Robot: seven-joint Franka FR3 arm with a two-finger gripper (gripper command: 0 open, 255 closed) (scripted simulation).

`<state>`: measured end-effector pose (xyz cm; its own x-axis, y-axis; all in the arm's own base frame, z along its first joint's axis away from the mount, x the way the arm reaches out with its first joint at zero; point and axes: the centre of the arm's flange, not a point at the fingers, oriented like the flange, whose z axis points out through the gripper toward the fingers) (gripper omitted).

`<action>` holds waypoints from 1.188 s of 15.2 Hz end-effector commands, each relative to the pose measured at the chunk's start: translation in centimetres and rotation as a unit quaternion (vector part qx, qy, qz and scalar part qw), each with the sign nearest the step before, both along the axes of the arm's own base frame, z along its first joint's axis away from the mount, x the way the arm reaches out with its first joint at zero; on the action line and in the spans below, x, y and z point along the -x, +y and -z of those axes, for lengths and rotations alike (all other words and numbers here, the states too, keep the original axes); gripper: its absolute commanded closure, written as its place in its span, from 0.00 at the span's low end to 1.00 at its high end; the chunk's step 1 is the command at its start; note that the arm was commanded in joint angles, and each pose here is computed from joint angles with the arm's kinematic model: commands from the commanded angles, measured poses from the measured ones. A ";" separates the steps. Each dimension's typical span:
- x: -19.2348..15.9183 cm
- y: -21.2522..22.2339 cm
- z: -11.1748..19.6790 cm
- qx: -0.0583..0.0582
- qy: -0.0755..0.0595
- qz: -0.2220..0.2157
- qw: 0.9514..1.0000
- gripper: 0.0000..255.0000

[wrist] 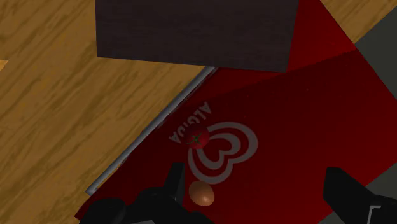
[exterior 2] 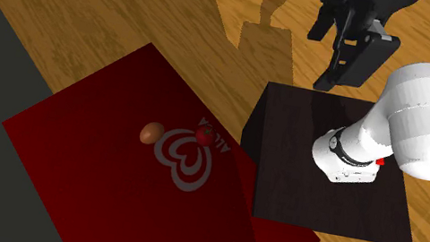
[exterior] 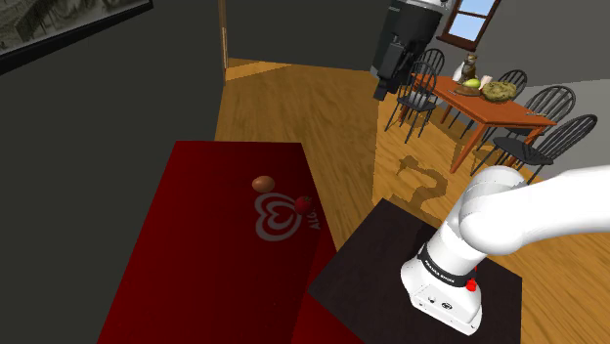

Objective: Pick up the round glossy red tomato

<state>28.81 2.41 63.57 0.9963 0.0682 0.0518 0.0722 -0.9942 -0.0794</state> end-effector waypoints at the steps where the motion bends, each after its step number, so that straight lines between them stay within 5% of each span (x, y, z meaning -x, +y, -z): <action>1: 0.0 0.0 0.0 0.000 0.000 0.000 1.000 0.00; 18: -9.7 0.9 20.9 0.044 0.051 -0.072 0.995 0.00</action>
